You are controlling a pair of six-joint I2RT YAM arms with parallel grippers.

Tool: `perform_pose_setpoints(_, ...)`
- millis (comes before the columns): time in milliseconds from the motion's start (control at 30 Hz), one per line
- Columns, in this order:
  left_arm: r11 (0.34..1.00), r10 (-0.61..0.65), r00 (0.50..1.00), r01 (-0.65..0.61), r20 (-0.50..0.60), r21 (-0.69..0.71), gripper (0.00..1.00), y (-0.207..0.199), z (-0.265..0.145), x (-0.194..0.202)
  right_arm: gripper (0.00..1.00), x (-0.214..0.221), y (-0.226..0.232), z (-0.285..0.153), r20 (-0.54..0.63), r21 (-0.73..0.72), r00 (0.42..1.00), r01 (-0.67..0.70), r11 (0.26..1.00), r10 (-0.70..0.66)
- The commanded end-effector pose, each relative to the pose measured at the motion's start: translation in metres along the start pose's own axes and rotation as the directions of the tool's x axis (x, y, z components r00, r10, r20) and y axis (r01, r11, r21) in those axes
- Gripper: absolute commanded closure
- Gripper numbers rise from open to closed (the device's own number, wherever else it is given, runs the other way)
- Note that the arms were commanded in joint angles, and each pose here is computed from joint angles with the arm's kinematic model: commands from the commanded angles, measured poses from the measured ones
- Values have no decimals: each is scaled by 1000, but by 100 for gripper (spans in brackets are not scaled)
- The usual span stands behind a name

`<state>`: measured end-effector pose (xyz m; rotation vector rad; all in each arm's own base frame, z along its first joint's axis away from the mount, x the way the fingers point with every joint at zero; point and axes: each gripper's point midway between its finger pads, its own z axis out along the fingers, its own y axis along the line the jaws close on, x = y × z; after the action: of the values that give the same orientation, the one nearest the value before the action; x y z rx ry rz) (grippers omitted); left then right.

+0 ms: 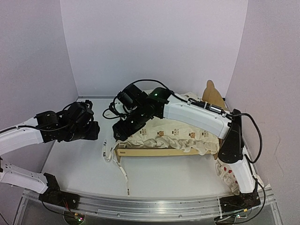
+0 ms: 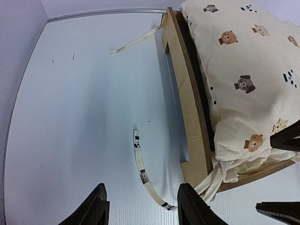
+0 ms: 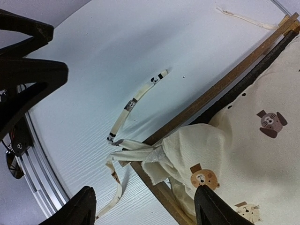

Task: Set up the pet bed

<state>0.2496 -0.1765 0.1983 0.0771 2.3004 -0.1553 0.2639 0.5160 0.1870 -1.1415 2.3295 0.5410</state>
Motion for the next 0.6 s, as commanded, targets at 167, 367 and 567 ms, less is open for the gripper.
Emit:
perform_pose_setpoints(167, 999, -33, 998, 34, 49, -14, 50, 12, -7, -4, 26, -8, -13, 36, 32, 83, 998, 53, 995, -56)
perform_pose_setpoints(367, 999, -31, 998, 32, 46, -13, 50, 12, -7, -2, 27, 6, -34, 54, -11, 192, 995, 95, 977, -95)
perform_pose_setpoints(567, 1000, -28, 999, 29, 45, -12, 50, 11, -6, -2, 41, 23, -45, 67, -60, 236, 992, 124, 964, -112)
